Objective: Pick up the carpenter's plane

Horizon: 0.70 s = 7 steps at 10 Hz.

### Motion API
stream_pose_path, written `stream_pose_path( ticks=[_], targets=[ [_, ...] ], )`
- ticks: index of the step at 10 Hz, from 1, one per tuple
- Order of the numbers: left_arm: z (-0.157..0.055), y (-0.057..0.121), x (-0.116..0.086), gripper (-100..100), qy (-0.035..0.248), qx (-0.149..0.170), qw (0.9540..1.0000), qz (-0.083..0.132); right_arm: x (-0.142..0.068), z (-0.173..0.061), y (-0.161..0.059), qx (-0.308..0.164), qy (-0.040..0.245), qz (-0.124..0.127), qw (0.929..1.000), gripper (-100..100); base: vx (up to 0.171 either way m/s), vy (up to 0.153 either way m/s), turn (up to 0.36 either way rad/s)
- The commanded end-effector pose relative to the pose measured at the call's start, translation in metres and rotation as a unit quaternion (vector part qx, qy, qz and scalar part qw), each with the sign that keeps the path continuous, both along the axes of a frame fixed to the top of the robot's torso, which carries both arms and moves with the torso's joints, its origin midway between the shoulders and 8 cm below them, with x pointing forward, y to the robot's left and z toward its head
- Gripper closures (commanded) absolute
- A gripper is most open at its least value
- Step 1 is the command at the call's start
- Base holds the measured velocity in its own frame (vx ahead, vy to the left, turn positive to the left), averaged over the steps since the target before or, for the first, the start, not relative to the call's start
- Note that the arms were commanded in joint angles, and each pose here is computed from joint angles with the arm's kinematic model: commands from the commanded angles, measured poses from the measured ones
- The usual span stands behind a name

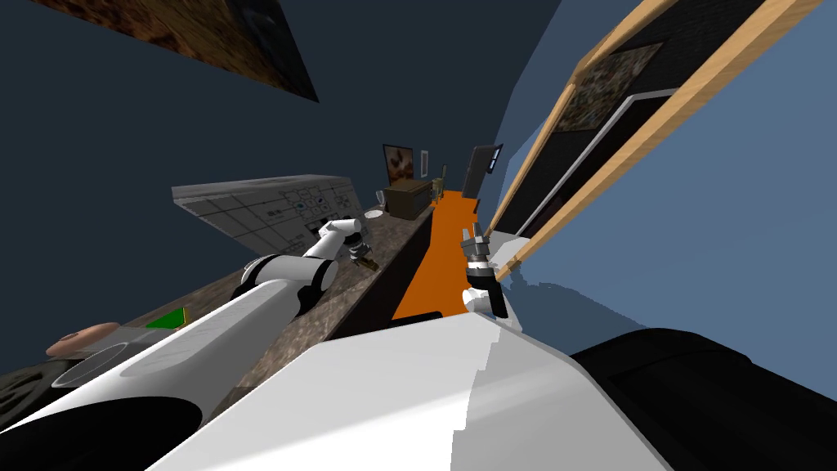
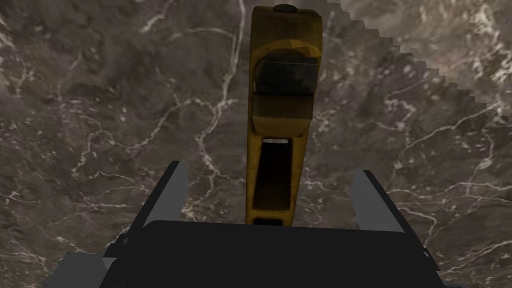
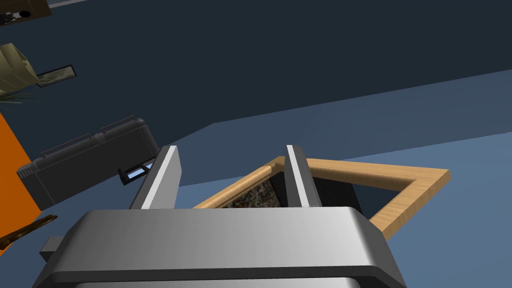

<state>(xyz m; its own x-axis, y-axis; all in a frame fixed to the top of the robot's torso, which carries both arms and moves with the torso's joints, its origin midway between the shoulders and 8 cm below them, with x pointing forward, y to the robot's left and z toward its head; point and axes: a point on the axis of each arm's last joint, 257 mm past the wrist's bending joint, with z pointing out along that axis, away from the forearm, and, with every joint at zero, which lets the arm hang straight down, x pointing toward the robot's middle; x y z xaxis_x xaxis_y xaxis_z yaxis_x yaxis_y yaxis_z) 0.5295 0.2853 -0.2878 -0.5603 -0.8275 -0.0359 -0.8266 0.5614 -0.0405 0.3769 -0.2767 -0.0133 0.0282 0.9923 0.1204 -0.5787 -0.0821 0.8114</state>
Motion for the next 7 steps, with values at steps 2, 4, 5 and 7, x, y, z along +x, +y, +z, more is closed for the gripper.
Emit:
stream_pose_path(
  ticks=[2,4,5,7],
  targets=[
    [0.0,0.0,-0.001,0,0.002,0.0,1.0,0.0,0.0,0.0,0.0,0.0,0.0,0.0,1.0,0,0.0,0.002,-0.006],
    [-0.021,-0.003,-0.005,-100,0.002,0.0,1.0,0.003,0.0,0.0,0.0,0.0,0.0,0.0,1.0,0,0.011,0.02,-0.037],
    [-0.026,-0.003,-0.006,-100,0.002,0.0,1.0,0.004,0.0,0.0,0.0,0.0,0.0,0.0,1.0,0,0.015,0.02,-0.018],
    [-0.024,-0.003,-0.006,100,0.002,0.0,1.0,0.004,0.0,0.0,0.0,0.0,0.0,0.0,1.0,0,0.003,0.004,-0.002]
  ],
)
